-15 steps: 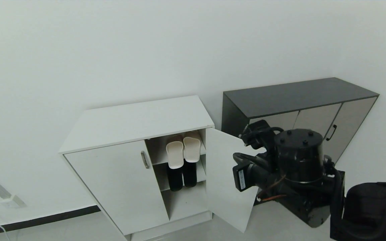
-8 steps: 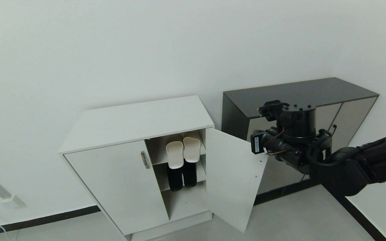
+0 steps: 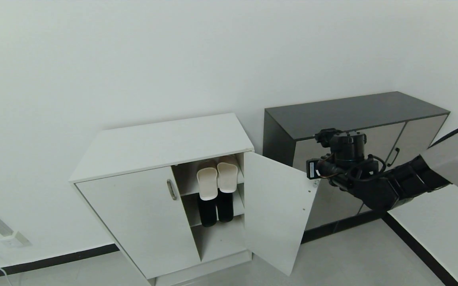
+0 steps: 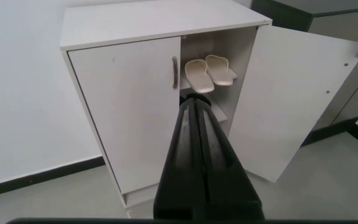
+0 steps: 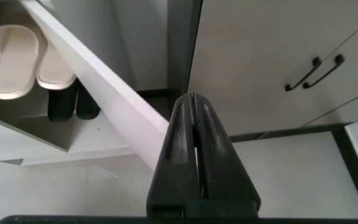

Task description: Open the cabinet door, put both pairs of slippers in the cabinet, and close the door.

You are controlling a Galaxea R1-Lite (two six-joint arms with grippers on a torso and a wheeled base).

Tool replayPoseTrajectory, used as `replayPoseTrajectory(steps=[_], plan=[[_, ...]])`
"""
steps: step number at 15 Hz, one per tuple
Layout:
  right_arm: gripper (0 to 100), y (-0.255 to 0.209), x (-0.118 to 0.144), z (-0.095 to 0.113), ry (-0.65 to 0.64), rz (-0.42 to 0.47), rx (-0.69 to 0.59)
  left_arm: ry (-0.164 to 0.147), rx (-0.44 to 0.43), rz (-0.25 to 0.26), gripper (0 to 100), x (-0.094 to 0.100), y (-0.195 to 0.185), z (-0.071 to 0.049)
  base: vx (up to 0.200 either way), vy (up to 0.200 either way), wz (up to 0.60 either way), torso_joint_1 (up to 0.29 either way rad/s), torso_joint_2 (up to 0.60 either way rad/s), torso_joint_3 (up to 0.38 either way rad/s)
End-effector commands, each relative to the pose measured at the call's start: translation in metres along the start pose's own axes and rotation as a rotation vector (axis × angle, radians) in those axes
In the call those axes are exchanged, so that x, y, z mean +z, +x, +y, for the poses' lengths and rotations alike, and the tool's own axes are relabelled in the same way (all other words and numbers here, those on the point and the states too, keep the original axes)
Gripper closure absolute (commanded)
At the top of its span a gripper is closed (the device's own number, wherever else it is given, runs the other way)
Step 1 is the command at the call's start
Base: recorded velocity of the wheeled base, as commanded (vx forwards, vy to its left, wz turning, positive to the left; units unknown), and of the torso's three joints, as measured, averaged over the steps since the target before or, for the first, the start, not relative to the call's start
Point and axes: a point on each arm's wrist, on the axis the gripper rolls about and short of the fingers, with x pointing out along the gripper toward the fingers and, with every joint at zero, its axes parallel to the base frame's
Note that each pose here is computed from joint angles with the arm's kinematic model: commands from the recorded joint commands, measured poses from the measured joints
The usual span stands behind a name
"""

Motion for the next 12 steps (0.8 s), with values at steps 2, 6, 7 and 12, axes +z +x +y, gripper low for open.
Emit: replayPoseTrajectory(steps=[2, 6, 7, 12], plan=[[100, 0.018, -0.018, -0.006, -0.002, 0.041, -0.019, 0.000, 0.000, 0.000, 100, 0.000, 0.000, 0.000, 0.000, 0.000, 0.00, 0.000, 0.00, 0.000], [100, 0.022, -0.022, -0.006, -0.003, 0.048, -0.022, 0.000, 0.000, 0.000, 100, 0.000, 0.000, 0.000, 0.000, 0.000, 0.00, 0.000, 0.00, 0.000], [100, 0.022, -0.022, -0.006, -0.003, 0.048, -0.022, 0.000, 0.000, 0.000, 100, 0.000, 0.000, 0.000, 0.000, 0.000, 0.00, 0.000, 0.00, 0.000], [100, 0.025, -0.029, -0.005, -0.007, 0.066, -0.021, 0.000, 0.000, 0.000, 100, 0.000, 0.000, 0.000, 0.000, 0.000, 0.00, 0.000, 0.00, 0.000]])
